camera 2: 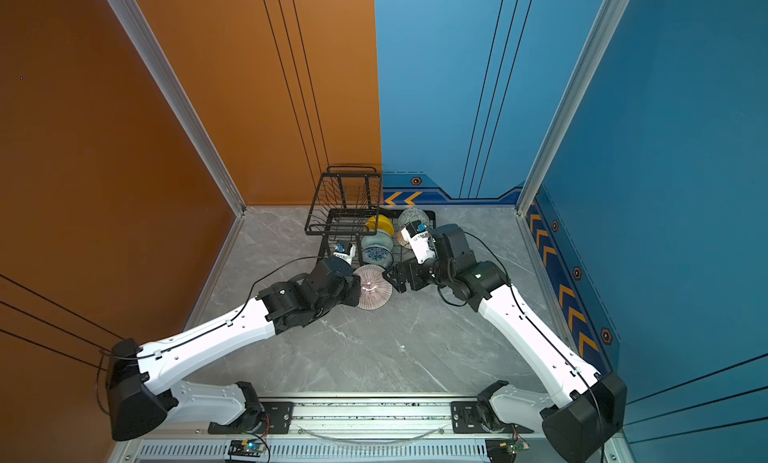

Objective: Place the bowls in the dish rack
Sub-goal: 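Carry the pink striped bowl toward the rack while the right gripper reaches to it, then grasp the pink striped bowl's rim with the right gripper beside the left gripper, then open the left gripper and draw it back while the right gripper holds the bowl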

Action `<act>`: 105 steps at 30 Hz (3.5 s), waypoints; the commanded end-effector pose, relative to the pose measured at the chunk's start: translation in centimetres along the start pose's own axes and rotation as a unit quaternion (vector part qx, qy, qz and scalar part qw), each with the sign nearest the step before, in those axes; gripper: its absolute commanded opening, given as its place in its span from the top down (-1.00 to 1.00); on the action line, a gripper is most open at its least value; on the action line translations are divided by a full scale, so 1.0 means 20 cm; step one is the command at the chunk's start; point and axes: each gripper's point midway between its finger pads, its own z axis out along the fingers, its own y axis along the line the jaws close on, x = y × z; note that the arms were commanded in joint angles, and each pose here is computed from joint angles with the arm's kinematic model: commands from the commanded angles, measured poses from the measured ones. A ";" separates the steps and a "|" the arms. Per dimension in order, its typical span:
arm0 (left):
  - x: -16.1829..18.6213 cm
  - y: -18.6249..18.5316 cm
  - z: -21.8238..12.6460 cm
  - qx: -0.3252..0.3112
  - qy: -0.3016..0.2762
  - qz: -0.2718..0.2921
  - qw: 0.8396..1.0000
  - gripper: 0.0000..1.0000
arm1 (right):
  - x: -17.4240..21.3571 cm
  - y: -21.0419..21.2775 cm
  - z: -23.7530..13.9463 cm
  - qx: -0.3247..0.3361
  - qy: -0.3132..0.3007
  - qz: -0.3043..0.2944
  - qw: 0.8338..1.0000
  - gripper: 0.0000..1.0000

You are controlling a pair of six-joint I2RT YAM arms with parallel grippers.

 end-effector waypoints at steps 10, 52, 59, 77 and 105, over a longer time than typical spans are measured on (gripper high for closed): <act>-0.19 -0.10 -0.05 0.043 -0.072 -0.003 0.996 1.00 | 0.08 0.04 0.14 -0.018 0.034 0.021 0.999 -0.86; -0.16 -0.22 -0.03 0.092 -0.069 0.005 0.993 1.00 | 0.09 -0.05 0.26 0.029 0.040 0.048 0.998 1.00; -0.15 -0.23 -0.03 0.096 -0.065 0.007 0.993 1.00 | 0.09 -0.05 0.25 0.030 0.038 0.042 0.998 1.00; -0.11 -0.22 -0.02 0.099 -0.051 0.002 0.994 -0.21 | 0.08 -0.14 0.19 0.076 0.021 0.028 0.997 1.00; 0.04 0.03 -0.08 0.011 0.020 0.049 0.999 -0.96 | -0.03 -0.51 0.10 0.239 -0.007 -0.068 0.969 1.00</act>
